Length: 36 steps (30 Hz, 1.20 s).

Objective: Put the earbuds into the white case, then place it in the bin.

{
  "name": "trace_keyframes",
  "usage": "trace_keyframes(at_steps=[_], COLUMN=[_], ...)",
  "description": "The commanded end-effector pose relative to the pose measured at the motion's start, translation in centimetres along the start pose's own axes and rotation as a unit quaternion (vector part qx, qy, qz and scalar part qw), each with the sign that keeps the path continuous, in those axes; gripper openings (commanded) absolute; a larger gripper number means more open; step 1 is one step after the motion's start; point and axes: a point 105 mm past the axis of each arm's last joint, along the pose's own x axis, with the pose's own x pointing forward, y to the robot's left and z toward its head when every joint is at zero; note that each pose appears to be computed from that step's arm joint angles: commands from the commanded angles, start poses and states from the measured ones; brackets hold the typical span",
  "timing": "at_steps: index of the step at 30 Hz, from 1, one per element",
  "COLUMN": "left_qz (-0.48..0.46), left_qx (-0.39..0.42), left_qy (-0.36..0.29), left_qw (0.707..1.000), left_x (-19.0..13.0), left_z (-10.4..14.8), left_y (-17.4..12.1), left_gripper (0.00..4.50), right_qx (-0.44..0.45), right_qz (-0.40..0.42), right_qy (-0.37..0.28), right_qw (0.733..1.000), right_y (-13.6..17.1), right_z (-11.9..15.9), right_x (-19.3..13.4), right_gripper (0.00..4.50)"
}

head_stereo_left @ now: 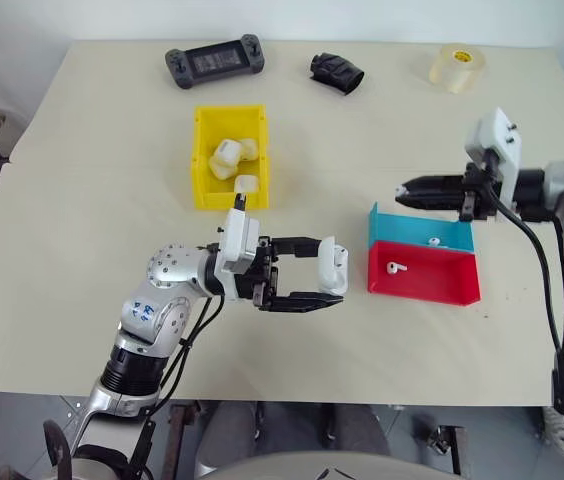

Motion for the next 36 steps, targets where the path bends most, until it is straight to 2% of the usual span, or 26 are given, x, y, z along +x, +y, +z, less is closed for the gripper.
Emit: trace_keyframes(at_steps=[1,2,4,8,12,20,29,36], left_qz=[-0.006,-0.005,-0.003,-0.013,-0.014,-0.031,-0.033,-0.026], left_qx=[0.005,0.003,-0.005,-0.010,-0.011,-0.024,-0.028,-0.026], left_qy=[-0.021,-0.024,-0.031,-0.032,-0.040,-0.053,-0.066,-0.071], left_qw=[1.000,1.000,0.999,0.999,0.999,0.998,0.997,0.997], left_x=[0.3,0.4,0.4,0.6,1.0,1.9,2.3,2.3], left_z=[0.8,0.9,0.9,0.8,0.9,1.2,1.8,1.9], left_y=[0.3,0.5,0.8,0.9,1.4,1.8,2.3,2.5], left_gripper=[2.80,2.80,2.80,2.80,2.80,2.80,2.80,2.80], right_qx=[0.040,0.073,0.100,0.138,0.164,0.163,0.171,0.173], right_qz=[-0.014,-0.018,-0.010,-0.011,0.004,0.020,0.012,0.013], right_qy=[-0.135,-0.186,-0.248,-0.312,-0.370,-0.369,-0.380,-0.364], right_qw=[0.990,0.980,0.963,0.940,0.914,0.915,0.909,0.915], right_y=[2.5,3.3,5.1,8.2,10.8,14.0,14.3,14.4], right_z=[2.8,3.2,3.6,3.4,4.4,4.5,4.1,3.3], right_x=[-2.0,-2.3,-2.4,-1.7,-1.0,1.5,1.9,2.1], right_gripper=[0.56,0.56,0.56,0.56,0.56,0.56,0.56,0.56])
